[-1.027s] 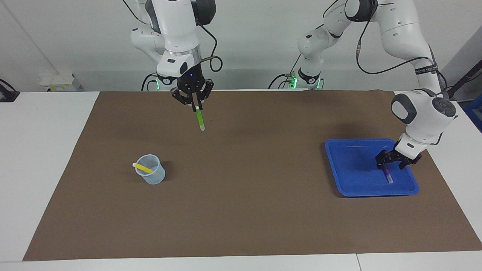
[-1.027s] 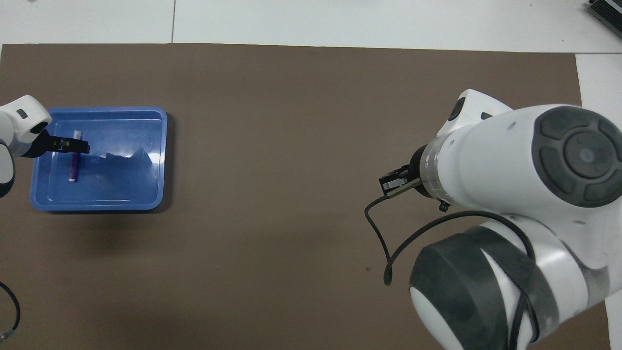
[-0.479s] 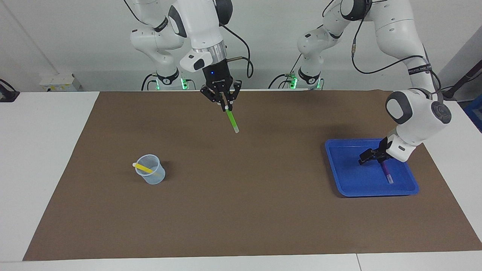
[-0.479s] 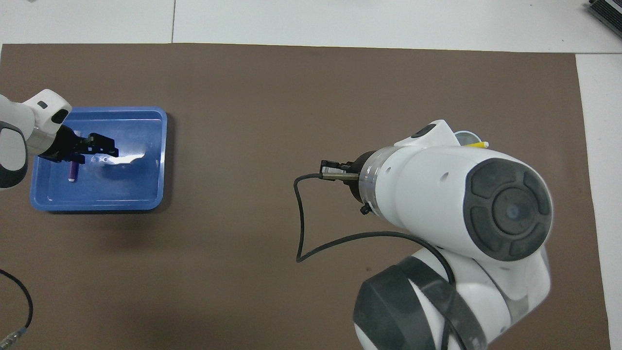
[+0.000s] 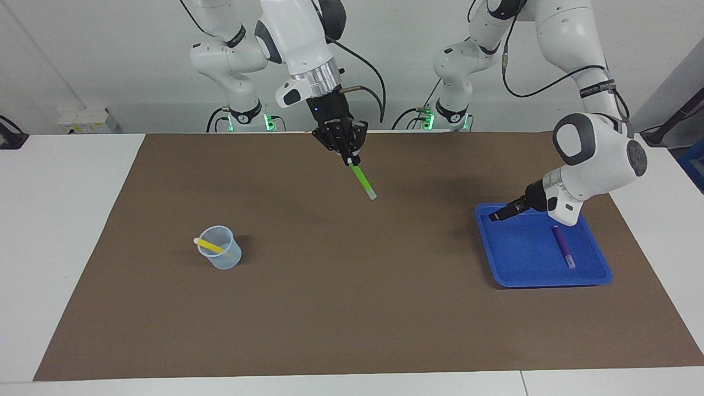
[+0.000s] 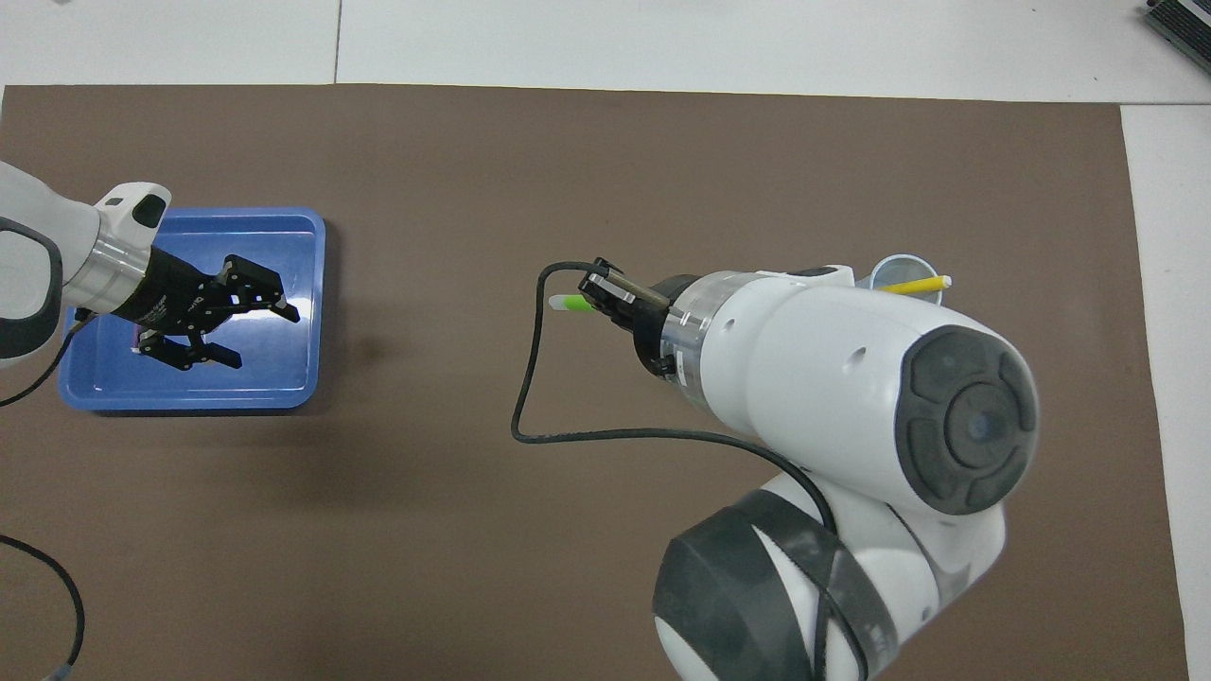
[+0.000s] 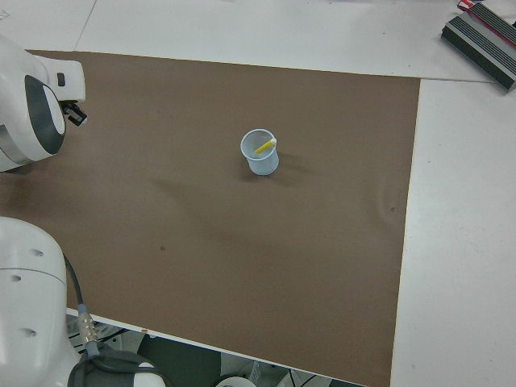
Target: Right arm passes pens to left for tray arrangement
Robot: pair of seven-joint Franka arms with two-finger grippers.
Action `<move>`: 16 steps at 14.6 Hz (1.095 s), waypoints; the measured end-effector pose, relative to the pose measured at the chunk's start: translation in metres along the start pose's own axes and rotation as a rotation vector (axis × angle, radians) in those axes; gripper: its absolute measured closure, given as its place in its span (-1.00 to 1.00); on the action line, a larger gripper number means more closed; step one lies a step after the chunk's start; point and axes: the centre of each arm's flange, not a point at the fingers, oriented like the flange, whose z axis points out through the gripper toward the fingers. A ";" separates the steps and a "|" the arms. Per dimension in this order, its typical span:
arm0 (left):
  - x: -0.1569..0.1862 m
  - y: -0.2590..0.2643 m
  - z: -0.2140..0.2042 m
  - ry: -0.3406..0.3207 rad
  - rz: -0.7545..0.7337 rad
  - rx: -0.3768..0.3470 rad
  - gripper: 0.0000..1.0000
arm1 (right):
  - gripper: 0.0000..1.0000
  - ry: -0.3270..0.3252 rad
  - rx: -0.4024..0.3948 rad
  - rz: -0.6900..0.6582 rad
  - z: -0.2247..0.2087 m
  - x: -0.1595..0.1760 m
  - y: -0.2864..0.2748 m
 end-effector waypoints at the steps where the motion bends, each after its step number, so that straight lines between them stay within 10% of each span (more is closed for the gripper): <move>1: -0.005 0.003 0.002 -0.034 -0.044 -0.019 -0.97 | 0.62 -0.018 0.011 0.043 0.004 -0.004 -0.002; 6: -0.040 0.036 0.003 -0.241 -0.326 -0.142 -0.96 | 0.62 -0.080 0.113 0.209 0.009 -0.012 -0.014; 16: -0.105 0.122 -0.045 -0.261 -0.620 -0.274 -0.96 | 0.62 -0.147 0.136 0.292 0.032 -0.044 -0.038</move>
